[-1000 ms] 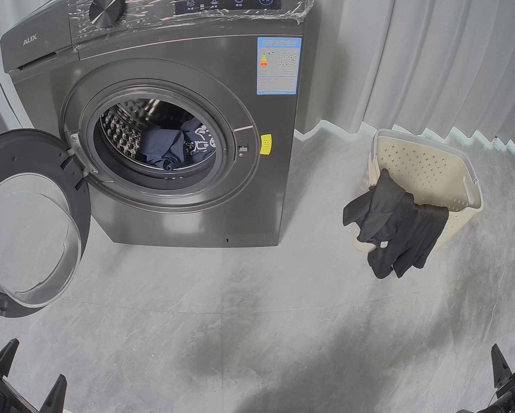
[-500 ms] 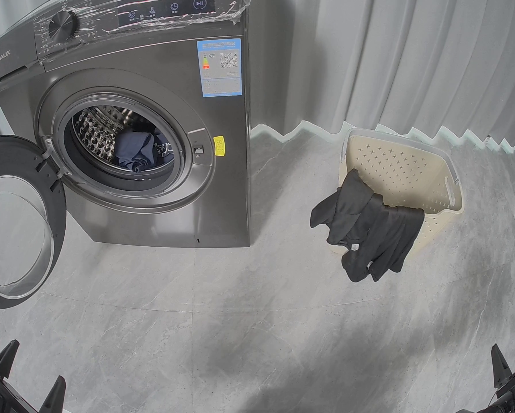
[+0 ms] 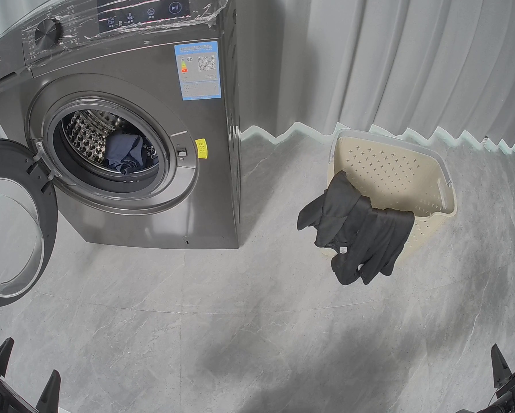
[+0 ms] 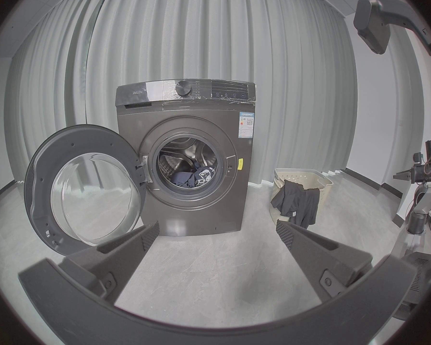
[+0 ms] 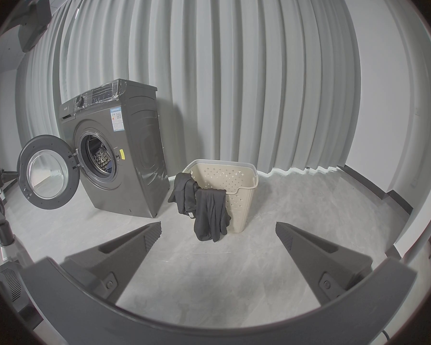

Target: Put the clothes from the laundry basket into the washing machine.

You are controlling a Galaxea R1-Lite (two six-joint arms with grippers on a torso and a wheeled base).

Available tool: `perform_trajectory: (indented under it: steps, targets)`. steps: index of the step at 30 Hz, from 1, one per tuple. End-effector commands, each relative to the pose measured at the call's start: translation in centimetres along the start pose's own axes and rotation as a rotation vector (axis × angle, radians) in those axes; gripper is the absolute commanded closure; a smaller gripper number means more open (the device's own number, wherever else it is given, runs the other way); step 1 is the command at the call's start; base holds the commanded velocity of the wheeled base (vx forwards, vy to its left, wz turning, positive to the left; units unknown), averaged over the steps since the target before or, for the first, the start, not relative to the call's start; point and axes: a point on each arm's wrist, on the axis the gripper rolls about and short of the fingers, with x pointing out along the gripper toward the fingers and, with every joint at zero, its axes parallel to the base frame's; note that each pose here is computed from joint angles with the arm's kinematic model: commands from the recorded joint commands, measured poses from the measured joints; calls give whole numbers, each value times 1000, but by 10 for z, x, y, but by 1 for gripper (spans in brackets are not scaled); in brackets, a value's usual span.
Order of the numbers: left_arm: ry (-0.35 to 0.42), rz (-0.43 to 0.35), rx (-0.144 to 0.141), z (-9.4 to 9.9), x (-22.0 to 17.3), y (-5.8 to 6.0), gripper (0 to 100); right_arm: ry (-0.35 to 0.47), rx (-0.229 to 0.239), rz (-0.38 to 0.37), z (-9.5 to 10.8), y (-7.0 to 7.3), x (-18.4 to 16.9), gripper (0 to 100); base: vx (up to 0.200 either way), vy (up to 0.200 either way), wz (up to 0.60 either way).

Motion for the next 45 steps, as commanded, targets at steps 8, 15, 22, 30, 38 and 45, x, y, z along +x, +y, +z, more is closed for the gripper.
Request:
perform_trajectory:
  steps: [8, 15, 22, 30, 38, 45]
  targets:
    - [7, -10, -8, -5, 0, 0, 0, 4, 0, 0, -4, 0, 0, 0, 0, -200, 0]
    - [3, -18, -15, -5, 0, -1, 0, 3, 0, 0, -4, 0, 0, 0, 0, -171, 0]
    - [2, -52, -28, -5, 0, -1, 0, 3, 0, 0, -4, 0, 0, 0, 0, 0, 0]
    - [3, -29, -35, -5, 0, -1, 0, 3, 0, 0, -4, 0, 0, 0, 0, -25, 0]
    - [3, -29, -30, -5, 0, -1, 0, 4, 0, -2, -4, 0, 0, 0, 0, -200, 0]
    - [3, -42, -32, -5, 0, -1, 0, 3, -3, -2, -4, 0, 0, 0, 0, 0, 0]
